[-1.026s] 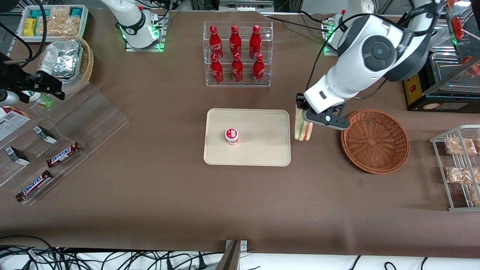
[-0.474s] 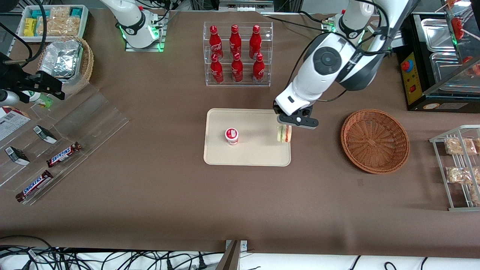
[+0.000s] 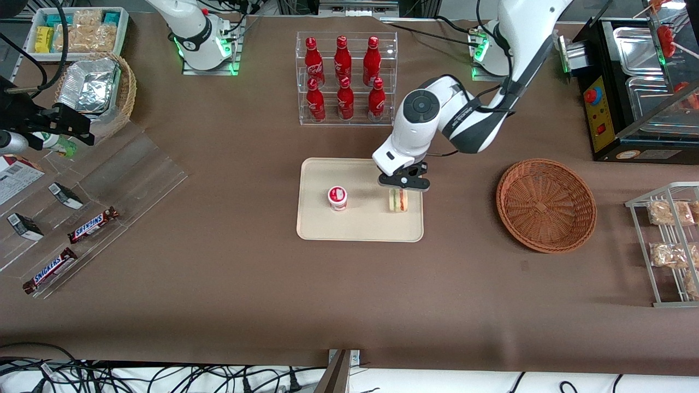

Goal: Place sandwich from basket to tray
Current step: 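Carry the sandwich over the cream tray beside the small bottle, then lower the sandwich onto the tray and open the left gripper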

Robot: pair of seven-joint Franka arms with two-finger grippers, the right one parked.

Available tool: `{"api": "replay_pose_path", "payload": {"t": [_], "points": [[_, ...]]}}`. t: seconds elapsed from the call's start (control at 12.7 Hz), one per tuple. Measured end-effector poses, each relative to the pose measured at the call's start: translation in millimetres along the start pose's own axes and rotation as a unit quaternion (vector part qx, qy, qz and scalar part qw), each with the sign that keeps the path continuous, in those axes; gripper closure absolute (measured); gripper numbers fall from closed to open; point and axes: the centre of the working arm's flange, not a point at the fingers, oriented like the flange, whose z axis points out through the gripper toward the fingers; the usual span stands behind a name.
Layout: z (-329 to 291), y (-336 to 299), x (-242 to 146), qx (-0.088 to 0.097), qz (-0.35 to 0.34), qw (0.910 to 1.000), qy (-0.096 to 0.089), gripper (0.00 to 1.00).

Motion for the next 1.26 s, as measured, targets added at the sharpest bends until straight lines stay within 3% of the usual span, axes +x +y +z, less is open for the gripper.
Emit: {"api": "replay_pose_path", "payload": {"t": [0.55,0.71,1.18,1.26], "points": [[42,15,-10,0.026,0.002,0.9993,0.026,0.81],[42,16,-9,0.027,-0.002,0.9992,0.028,0.65],[4,13,26,0.033,-0.038,0.9977,0.045,0.01],[-7,13,32,0.027,-0.047,0.9973,0.048,0.00]]}}
